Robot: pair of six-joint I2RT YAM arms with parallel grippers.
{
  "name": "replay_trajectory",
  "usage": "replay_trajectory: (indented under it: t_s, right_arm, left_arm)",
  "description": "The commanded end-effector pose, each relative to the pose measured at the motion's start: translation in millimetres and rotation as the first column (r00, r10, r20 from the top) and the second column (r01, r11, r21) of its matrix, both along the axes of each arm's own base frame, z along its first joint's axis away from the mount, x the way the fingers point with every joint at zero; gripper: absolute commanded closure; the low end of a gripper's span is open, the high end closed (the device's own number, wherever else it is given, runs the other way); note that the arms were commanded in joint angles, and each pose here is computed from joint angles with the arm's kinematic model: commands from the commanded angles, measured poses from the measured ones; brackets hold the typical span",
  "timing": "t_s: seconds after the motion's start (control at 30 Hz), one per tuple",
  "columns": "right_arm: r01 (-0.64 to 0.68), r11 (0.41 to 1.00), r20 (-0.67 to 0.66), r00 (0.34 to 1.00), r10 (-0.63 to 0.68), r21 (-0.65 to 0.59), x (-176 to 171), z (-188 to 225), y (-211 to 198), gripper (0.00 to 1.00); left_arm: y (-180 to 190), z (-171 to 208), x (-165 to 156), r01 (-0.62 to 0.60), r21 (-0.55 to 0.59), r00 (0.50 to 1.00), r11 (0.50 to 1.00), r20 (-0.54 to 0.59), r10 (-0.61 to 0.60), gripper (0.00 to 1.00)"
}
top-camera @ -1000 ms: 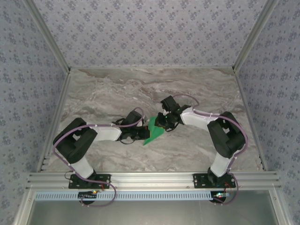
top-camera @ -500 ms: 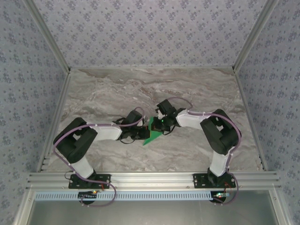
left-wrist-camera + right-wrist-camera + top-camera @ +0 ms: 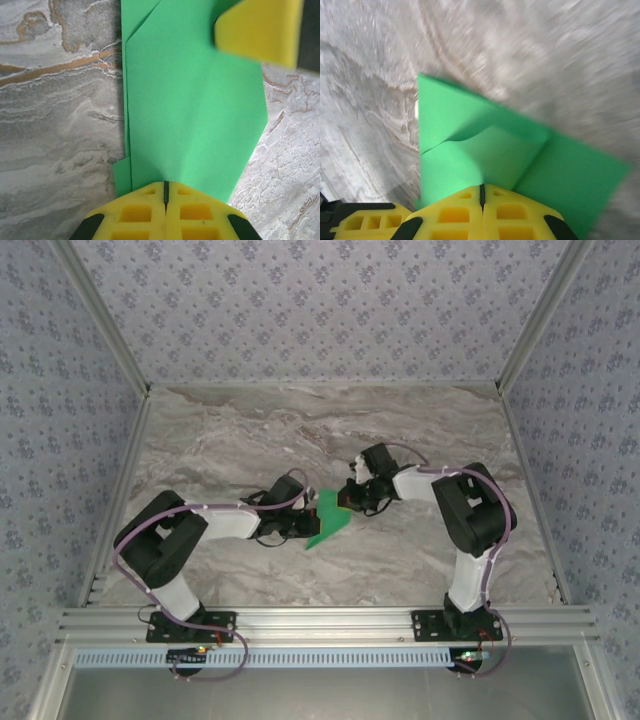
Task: Fold a paper plane with a square sheet of paper (pick it up from the middle)
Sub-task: Fourth fold the wing at the center of the table.
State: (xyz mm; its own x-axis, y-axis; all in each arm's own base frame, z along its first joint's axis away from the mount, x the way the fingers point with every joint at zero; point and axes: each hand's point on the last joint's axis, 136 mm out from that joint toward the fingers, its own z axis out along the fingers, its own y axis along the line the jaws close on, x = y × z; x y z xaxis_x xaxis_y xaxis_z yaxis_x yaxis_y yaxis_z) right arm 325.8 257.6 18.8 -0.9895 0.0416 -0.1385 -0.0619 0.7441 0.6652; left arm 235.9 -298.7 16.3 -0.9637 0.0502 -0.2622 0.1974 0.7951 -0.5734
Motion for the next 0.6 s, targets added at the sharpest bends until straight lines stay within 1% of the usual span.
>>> replay_trajectory:
  t_s: [0.0,0.1,0.2,0.3,0.37,0.47,0.57]
  right_arm:
    - [0.132,0.985,0.055,0.990,-0.126,-0.108,45,-20,-50,0.98]
    - [0.177,0.980,0.069,0.983,-0.172,-0.086,66,-7,-63,0.98]
    - [0.149,0.989,0.120,0.982,-0.147,-0.004,67,26,-50,0.98]
    - [0.110,0.993,0.184,0.976,-0.116,0.041,49,54,-29,0.98]
    - [0.088,0.995,0.204,0.974,-0.097,0.054,33,62,-14,0.98]
    - [0.031,0.999,0.179,0.983,-0.037,0.039,6,51,8,0.98]
    - [0.003,1.000,0.124,0.992,-0.007,0.031,-14,33,27,0.98]
  left_arm:
    - [56,-62,-61,0.055,0.245,0.974,0.968,-0.227,0.002,1.00]
    - [53,-59,-58,0.056,0.235,0.976,0.970,-0.218,-0.003,1.00]
    - [49,-56,-54,0.051,0.230,0.979,0.972,-0.204,-0.003,1.00]
    - [49,-56,-50,0.043,0.234,0.981,0.971,-0.196,0.004,1.00]
    - [49,-56,-49,0.039,0.237,0.981,0.971,-0.194,0.008,1.00]
    - [48,-57,-48,0.036,0.238,0.981,0.971,-0.194,0.011,1.00]
    - [48,-56,-48,0.038,0.237,0.981,0.971,-0.193,0.008,1.00]
